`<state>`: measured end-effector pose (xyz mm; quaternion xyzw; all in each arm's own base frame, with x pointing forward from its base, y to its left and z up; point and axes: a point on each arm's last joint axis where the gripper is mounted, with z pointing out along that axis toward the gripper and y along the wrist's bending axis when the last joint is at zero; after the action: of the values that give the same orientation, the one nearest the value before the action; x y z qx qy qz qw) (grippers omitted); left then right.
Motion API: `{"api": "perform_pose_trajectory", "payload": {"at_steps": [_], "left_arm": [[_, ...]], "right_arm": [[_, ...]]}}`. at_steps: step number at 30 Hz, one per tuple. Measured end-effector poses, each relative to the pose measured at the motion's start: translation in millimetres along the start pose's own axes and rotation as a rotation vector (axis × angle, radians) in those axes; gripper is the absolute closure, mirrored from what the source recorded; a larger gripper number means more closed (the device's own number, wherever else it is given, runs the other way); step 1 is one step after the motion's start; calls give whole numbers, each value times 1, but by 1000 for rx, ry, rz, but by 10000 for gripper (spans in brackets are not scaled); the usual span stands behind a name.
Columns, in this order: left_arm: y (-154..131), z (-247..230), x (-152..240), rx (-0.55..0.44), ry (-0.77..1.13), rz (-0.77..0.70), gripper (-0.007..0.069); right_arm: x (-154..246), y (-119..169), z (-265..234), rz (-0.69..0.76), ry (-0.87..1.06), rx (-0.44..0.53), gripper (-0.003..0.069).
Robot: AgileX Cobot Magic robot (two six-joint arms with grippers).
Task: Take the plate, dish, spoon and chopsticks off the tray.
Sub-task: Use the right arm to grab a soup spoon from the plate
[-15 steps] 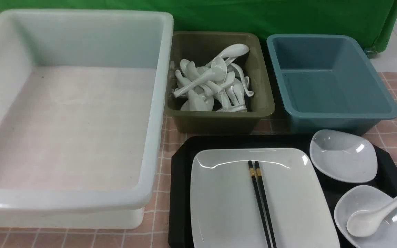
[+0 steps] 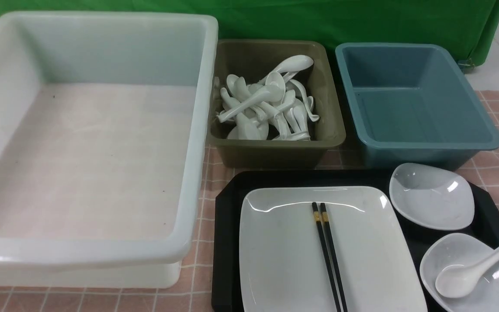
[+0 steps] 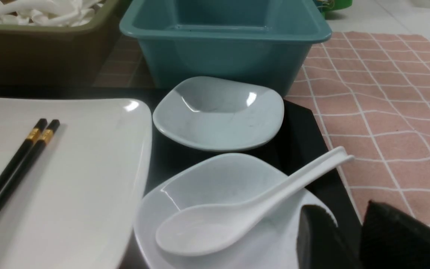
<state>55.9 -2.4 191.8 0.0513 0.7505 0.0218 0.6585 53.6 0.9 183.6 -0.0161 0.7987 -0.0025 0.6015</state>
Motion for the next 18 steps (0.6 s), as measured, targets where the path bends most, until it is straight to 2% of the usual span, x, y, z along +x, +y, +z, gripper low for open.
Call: {"api": "perform_pose_trajectory", "payload": {"at_steps": [5,6,11,18], "left_arm": [[0,0,-3,-3,-32,-12,620],[0,0,-4,1,-48,-46,620],[5,-3,-22,-2,-250,-405,620],[16,-10,-38,-57,-479,-563,620]], "right_arm": [[0,0,0,0,0,0,418],[0,0,0,0,0,0,418],[0,0,0,0,0,0,418],[0,0,0,0,0,0,418]]}}
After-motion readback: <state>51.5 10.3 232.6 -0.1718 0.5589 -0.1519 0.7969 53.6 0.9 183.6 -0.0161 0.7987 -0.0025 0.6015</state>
